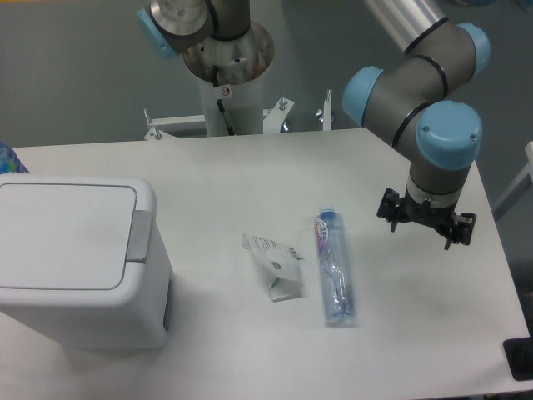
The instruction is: Open the trash can
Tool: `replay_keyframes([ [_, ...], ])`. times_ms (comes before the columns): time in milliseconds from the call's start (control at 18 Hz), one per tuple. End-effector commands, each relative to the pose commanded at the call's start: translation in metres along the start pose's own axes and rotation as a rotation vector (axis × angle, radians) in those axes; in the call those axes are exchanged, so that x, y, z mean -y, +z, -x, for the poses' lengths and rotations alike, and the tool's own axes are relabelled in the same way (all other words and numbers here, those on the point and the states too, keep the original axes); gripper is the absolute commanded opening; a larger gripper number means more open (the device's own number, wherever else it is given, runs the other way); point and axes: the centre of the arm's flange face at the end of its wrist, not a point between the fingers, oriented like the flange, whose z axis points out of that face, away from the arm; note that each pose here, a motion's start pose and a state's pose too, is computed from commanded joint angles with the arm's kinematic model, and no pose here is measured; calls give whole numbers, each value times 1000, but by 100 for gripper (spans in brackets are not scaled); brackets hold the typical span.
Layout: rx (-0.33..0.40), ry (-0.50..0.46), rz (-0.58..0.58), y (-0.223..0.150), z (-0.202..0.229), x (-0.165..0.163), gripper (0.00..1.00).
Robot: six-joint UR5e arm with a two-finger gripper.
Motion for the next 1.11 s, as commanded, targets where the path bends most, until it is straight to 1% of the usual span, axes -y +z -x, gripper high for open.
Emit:
replay_keyframes([
  [111,-3,3,-7,0,0,1,100],
  [222,2,15,-1,1,-3,9,100],
  [611,-2,14,0,4,-7,10,100],
  [722,-6,-28,-1,6,-11,9,100],
  [833,33,-99,-27,6,-15,16,100],
  [889,55,-112,-41,7,-17,18,100],
  [1000,83,-114,-59,6,-21,19,100],
  [1111,88,-111,-66,0,-24,18,100],
])
